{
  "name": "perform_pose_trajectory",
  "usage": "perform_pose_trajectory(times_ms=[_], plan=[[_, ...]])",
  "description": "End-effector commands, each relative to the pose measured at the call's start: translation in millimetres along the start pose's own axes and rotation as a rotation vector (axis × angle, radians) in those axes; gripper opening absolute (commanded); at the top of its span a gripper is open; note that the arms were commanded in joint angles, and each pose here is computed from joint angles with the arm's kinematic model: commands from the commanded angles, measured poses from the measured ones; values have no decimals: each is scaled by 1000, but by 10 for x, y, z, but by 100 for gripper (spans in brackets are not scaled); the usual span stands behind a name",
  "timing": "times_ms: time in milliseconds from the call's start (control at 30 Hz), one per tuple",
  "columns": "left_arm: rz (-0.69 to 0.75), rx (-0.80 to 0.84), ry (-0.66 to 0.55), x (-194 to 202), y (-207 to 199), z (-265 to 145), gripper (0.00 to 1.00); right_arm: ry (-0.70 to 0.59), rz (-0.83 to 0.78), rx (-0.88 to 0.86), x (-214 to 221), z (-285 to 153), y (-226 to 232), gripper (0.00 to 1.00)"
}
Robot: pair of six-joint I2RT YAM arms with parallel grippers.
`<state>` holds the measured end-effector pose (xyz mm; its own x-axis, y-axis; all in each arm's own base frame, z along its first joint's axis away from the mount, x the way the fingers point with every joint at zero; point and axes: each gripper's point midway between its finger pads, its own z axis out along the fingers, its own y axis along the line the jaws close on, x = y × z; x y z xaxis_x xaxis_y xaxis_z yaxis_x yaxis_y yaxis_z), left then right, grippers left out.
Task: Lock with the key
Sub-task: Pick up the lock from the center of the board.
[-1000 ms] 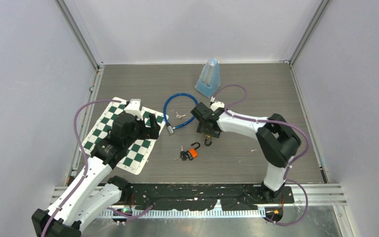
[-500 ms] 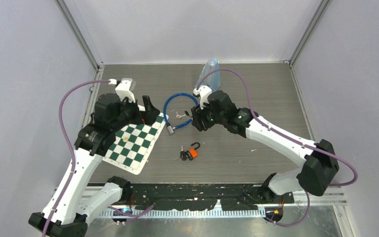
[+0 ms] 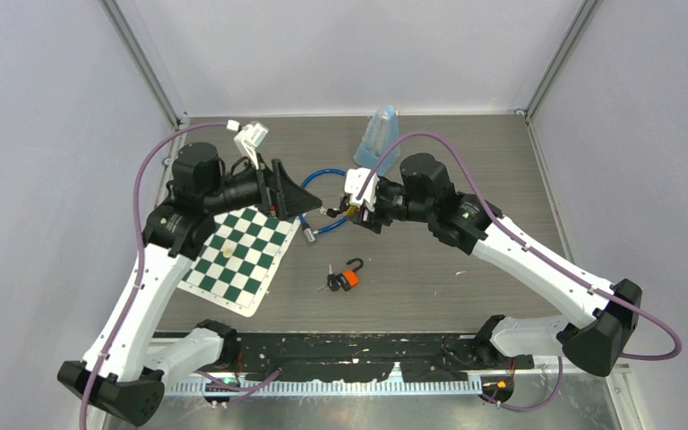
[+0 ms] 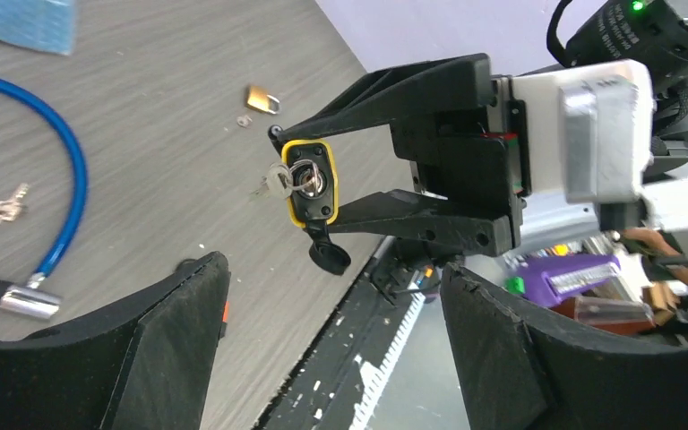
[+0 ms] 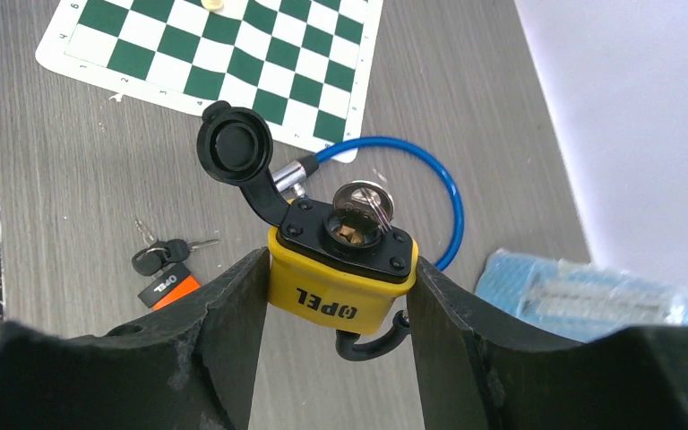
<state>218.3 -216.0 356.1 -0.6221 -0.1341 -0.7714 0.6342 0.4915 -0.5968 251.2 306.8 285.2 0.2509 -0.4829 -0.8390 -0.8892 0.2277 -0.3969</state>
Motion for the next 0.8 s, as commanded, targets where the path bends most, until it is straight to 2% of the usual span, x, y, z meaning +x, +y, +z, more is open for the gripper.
perform_pose_trajectory(times_ms=[0,233,400,533,700,767], plan=[[-22,152,17,-36,-240,119,86,-173,-217,48,-636,-136,-221,5],[-79,113,65,90,-88,350,84,-175,-286,26,-717,-66,-230,5],[5,123,24,-34,-67,413,87,-182,-290,-37,-734,-28,-116,5],[65,109,83,-27,-19,435,87,-188,-283,-60,-730,-12,-69,5],[24,174,125,67,25,590,87,-177,-283,-66,-699,-6,-50,5],[11,252,120,61,-48,641,85,-175,-278,-71,-687,-3,-36,5]])
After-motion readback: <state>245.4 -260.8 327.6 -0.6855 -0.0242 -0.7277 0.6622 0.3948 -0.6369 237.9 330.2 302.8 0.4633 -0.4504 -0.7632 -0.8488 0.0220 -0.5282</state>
